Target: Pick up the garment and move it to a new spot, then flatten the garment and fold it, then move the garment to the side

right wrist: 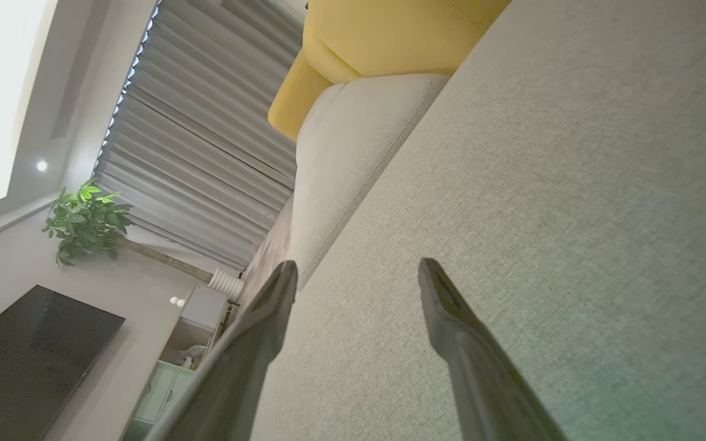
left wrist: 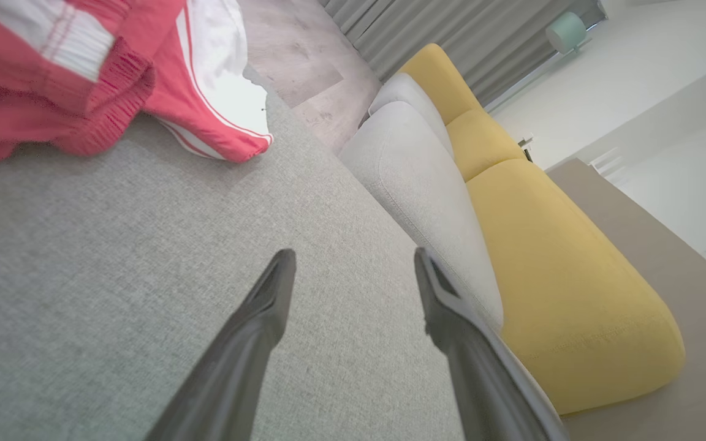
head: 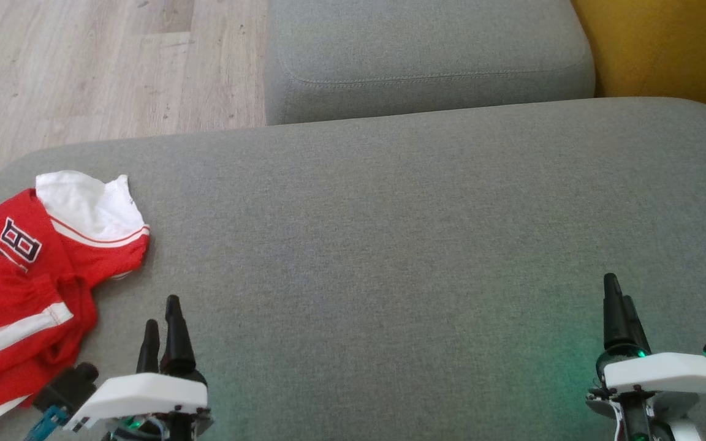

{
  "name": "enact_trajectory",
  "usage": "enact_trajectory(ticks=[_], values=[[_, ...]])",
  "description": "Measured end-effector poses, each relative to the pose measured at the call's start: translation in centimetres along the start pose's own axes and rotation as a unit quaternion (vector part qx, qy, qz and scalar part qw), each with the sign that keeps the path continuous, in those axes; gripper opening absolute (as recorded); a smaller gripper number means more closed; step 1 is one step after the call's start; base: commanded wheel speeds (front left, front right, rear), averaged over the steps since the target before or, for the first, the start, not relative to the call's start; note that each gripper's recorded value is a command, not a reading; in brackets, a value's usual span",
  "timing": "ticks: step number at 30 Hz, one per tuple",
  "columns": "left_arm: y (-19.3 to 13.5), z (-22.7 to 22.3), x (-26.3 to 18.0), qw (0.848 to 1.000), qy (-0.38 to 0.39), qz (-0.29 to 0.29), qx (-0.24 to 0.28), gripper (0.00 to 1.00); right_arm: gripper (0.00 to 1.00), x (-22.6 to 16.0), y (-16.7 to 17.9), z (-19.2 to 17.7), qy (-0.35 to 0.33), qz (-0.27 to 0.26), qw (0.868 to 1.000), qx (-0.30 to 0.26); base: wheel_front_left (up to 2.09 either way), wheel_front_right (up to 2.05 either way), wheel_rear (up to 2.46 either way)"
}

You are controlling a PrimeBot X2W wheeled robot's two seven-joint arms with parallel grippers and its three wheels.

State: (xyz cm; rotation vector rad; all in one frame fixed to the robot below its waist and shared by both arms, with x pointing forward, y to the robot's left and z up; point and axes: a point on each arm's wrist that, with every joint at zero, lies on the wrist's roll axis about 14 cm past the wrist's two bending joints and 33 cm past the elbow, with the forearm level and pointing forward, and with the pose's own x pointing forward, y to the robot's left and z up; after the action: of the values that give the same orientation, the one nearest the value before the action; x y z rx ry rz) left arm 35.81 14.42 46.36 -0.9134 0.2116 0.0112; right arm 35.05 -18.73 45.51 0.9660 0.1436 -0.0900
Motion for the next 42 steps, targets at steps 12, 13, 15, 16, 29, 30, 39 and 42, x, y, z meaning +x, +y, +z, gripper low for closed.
enact_trajectory(ticks=[12,13,15,16,29,30,39,42], values=[[-1.3,-0.6,-0.1,0.996,-0.001,-0.014,0.086,1.00,1.00,-0.2,0.9,0.7,-0.017,0.015,0.996,-0.084,0.00,0.00,0.00],[-1.4,-0.5,-0.1,0.996,-0.005,-0.015,0.093,1.00,1.00,-0.2,1.0,0.8,-0.018,0.018,0.995,-0.093,0.00,0.00,0.00],[-1.8,-0.5,-0.1,0.994,-0.008,-0.019,0.107,1.00,1.00,-0.2,1.2,0.8,-0.021,0.022,0.994,-0.109,0.00,0.00,0.00],[-2.0,-0.5,-0.2,0.993,-0.009,-0.022,0.114,1.00,1.00,-0.2,1.3,0.8,-0.020,0.023,0.993,-0.115,0.00,0.00,0.00],[-2.9,-0.8,-0.5,0.974,-0.024,-0.030,0.223,1.00,1.00,-0.5,2.9,-0.2,-0.017,0.055,0.976,-0.210,0.00,0.00,0.00],[-3.0,-0.8,-0.6,0.972,-0.024,-0.029,0.231,1.00,1.00,-0.5,3.0,-0.3,-0.017,0.056,0.974,-0.218,0.00,0.00,0.00],[-3.8,-0.6,-0.8,0.956,-0.044,-0.039,0.289,1.00,1.00,-0.9,3.2,-1.8,-0.001,0.070,0.955,-0.289,0.00,0.00,0.00],[-4.0,-0.5,-0.8,0.951,-0.051,-0.041,0.303,1.00,1.00,-1.0,3.4,-2.1,0.001,0.078,0.948,-0.309,0.00,0.00,0.00]])
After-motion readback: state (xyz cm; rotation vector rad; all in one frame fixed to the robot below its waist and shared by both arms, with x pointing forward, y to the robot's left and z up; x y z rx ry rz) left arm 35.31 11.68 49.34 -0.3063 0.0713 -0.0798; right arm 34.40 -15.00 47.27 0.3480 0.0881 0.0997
